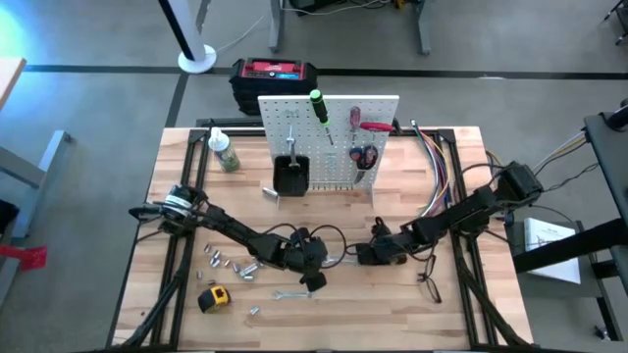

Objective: Hang tools onto peg board
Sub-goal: Hang the wrench on the pegboard

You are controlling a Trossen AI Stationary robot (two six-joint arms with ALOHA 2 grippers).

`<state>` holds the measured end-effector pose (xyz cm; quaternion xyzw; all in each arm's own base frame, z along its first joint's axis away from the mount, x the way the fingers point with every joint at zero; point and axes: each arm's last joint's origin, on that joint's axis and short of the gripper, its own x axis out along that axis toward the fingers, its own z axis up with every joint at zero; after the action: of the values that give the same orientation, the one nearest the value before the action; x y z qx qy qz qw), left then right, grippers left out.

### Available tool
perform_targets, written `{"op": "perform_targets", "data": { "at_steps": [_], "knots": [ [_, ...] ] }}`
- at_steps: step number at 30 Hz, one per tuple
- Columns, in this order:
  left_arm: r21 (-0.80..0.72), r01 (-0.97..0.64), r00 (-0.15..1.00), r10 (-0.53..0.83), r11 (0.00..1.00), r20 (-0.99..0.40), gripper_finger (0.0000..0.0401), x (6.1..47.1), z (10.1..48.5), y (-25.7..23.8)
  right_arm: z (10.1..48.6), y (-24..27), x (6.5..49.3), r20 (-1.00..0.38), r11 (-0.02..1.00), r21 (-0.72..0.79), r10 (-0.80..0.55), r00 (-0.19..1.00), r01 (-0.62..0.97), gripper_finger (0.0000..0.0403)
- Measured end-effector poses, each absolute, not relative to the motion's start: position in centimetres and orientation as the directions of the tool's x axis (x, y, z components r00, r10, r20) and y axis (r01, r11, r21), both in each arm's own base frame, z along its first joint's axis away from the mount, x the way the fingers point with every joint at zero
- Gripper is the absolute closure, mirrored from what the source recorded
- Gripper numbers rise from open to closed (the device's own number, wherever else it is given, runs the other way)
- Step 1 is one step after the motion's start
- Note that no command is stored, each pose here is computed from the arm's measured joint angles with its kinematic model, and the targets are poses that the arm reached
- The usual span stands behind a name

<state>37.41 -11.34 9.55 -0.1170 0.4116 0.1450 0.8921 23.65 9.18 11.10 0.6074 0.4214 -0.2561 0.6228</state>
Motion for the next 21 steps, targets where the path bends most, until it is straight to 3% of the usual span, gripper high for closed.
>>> {"op": "perform_targets", "data": {
  "at_steps": [3,12,21],
  "knots": [
    [-0.089,-0.356,0.619,0.163,0.930,-0.768,0.0401,37.4,9.5,-11.4,11.9,8.8,22.3,-0.872,0.123,0.483,0.159,0.463,0.867,0.0313],
    [-0.101,-0.349,0.643,0.159,0.932,-0.749,0.0401,37.2,9.2,-11.3,11.9,9.1,23.0,-0.830,0.078,0.553,0.134,0.541,0.829,0.0324],
    [-0.101,-0.349,0.641,0.159,0.932,-0.751,0.0401,37.1,9.1,-11.3,10.1,9.9,24.9,-0.771,0.057,0.628,0.185,0.610,0.776,0.0308]
  ]
}}
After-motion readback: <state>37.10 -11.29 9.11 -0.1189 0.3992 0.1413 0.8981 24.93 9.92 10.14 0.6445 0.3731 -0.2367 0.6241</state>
